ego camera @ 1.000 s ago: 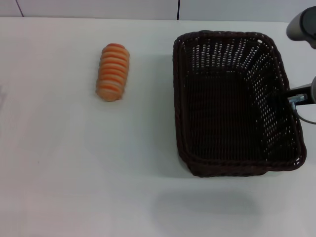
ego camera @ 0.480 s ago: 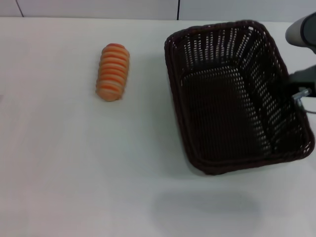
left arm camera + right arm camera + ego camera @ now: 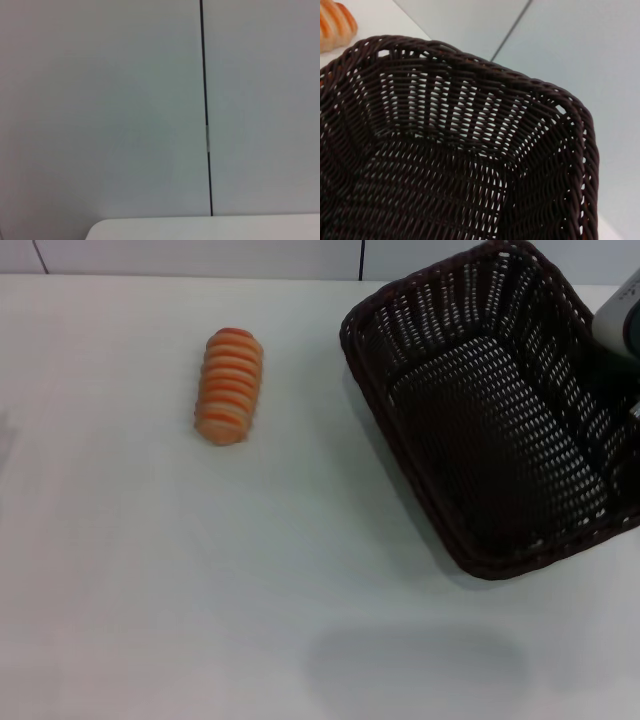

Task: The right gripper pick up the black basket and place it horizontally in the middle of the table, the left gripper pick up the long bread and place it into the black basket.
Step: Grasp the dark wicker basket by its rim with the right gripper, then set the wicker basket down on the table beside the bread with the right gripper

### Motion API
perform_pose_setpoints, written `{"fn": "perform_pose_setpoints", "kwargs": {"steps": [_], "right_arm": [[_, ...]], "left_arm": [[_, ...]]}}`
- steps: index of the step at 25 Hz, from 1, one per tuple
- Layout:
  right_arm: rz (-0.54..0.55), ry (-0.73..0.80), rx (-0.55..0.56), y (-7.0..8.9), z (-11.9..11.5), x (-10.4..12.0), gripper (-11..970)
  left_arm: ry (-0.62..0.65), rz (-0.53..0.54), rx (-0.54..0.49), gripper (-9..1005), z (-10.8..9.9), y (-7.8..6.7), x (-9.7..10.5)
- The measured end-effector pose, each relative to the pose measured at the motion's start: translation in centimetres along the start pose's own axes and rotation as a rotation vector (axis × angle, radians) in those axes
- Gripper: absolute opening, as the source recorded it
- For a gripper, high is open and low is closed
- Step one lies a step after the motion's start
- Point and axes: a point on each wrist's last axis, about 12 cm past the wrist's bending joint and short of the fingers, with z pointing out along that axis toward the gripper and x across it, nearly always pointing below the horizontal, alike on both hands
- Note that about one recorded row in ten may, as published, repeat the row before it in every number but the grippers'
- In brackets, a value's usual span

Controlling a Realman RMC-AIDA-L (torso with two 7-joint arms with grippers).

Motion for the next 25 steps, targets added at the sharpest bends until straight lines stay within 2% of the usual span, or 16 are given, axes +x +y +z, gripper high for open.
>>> {"fn": "perform_pose_setpoints", "kwargs": {"steps": [8,15,20,24,25], "right_arm": [[-0.114,-0.078,-0.061,-2.2,0.2,-1.3,255],[-0.277,-0.08,-0.147,-4.0,0.1,-3.0,245],[-0.369,-0.105,-0.215,-4.4,0.1,-4.1,236],[-0.491,-0.104,-0.293,-3.9,1.4,-5.2,218],[-0.491,-0.104,-0.293,-3.9,1.4,-5.2,213]], "left_arm": [[-0.003,-0.032,0.029,801,-0.2,-0.6,-0.4],[-0.006,-0.03,0.051,800,-0.2,-1.2,-0.7],[-0.019,-0.031,0.063,800,0.1,-1.7,-1.0],[-0.024,-0.032,0.072,799,0.5,-2.0,-1.1],[-0.024,-0.032,0.072,799,0.5,-2.0,-1.1]]}}
